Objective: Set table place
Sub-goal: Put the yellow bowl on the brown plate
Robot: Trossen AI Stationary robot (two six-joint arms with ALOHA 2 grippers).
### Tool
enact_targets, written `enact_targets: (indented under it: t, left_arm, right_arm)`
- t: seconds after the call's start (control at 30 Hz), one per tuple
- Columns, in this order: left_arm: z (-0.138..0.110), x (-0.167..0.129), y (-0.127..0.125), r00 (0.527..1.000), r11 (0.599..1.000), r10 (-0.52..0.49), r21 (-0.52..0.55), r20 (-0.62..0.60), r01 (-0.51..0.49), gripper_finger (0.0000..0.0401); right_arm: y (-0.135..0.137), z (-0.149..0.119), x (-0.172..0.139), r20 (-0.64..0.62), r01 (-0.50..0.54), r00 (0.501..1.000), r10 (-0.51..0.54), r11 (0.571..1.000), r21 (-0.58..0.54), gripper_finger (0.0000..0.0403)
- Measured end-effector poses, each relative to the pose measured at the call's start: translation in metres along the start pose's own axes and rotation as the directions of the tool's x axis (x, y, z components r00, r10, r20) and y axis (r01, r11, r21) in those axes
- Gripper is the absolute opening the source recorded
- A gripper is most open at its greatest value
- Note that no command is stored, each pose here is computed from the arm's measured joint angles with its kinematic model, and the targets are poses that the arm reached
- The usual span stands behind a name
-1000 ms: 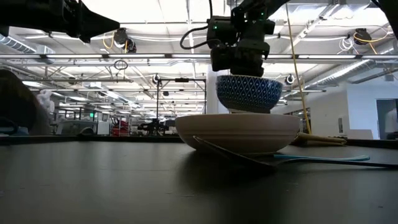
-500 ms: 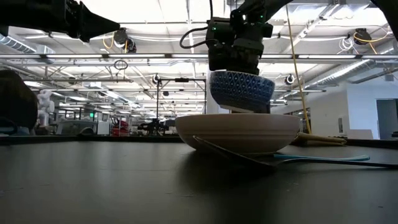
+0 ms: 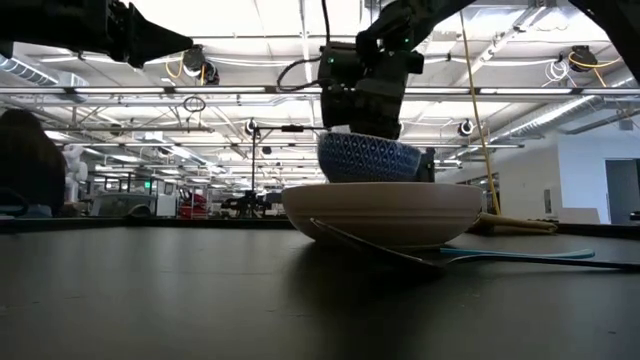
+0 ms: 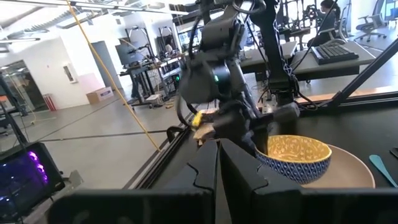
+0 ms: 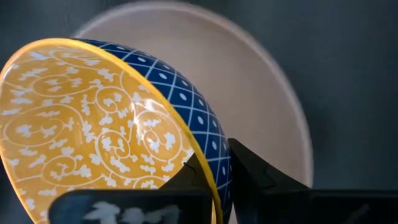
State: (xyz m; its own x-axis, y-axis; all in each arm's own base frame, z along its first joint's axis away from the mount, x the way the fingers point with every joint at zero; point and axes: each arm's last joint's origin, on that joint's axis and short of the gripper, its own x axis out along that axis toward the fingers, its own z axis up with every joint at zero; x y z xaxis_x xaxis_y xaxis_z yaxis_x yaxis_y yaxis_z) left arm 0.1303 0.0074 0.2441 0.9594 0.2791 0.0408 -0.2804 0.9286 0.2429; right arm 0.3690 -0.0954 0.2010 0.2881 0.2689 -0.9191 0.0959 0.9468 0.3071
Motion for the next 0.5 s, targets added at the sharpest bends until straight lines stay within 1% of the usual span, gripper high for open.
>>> enact_targets:
  t: [0.1,0.3,0.37,0.5]
  left_arm:
    - [0.0,0.0,0.0,1.0,1.0,0.0,0.0,0.0,0.0,0.0026]
    - [-0.0002,0.0,0.0,1.0,1.0,0.0,0.001,-0.002,0.0,0.0026]
    - [-0.0006,0.0,-0.0001,1.0,1.0,-0.001,0.002,-0.006,0.001,0.0026]
    - [-0.0008,0.0,-0.0002,1.0,1.0,-0.001,0.005,-0.008,0.001,0.0026]
  right_arm:
    - [-0.0018,-0.0019,0.0075,-0.036,-0.001,0.999,0.002,1.0,0.015,0.0016]
    - [-0.0031,-0.0028,0.0102,-0.052,0.0,0.999,0.002,1.0,0.025,0.0017]
    - [-0.0023,-0.0014,0.0105,-0.039,-0.001,0.999,0.001,1.0,0.022,0.0017]
    - [-0.0014,-0.0027,0.0105,-0.052,-0.002,0.999,0.004,0.999,0.047,0.0018]
